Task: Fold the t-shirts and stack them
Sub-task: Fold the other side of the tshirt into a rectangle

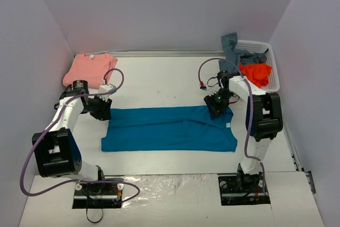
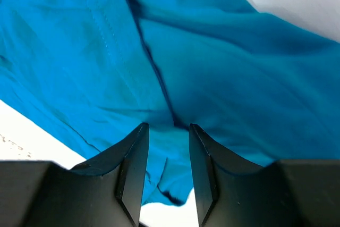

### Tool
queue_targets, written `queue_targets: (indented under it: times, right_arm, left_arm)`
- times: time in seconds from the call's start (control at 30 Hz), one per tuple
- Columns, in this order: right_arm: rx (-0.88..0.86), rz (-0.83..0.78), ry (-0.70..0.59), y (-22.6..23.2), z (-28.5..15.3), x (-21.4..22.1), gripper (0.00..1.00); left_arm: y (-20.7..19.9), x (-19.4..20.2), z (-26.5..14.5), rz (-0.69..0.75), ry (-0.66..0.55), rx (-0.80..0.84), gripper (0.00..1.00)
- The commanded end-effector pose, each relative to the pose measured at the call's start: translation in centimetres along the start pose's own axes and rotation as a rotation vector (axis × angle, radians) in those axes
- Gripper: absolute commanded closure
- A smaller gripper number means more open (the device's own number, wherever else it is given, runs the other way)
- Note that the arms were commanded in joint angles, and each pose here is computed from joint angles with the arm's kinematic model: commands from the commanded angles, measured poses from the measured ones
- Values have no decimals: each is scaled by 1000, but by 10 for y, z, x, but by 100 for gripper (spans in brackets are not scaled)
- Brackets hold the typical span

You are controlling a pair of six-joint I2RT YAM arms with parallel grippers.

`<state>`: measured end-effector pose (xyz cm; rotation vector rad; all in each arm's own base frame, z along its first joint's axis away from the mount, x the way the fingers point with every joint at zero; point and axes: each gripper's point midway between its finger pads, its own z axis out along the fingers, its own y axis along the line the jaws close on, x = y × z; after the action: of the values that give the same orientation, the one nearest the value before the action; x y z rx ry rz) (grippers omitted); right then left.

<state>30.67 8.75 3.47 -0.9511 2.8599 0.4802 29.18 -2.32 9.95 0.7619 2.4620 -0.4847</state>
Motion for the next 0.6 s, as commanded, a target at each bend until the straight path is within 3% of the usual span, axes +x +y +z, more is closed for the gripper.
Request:
queue_targets:
  times: [0.0,0.17,0.4,0.57]
  right_arm:
    - [-54,-28,-16,10,-3,-10,68]
    - [-70,-44,4,14,3,-9,69]
    - [-75,-60,3,23,1,-7,100]
    - [-57,-80,1,30,-9,-3,100]
  left_arm:
    - [1,-17,-10,11,-58,-11,77]
    - [3,-15,-9,6,-54,-16,77]
    - [1,-15,-8,5,-57,-12,78]
    - [1,-15,-9,6,-59,-11,78]
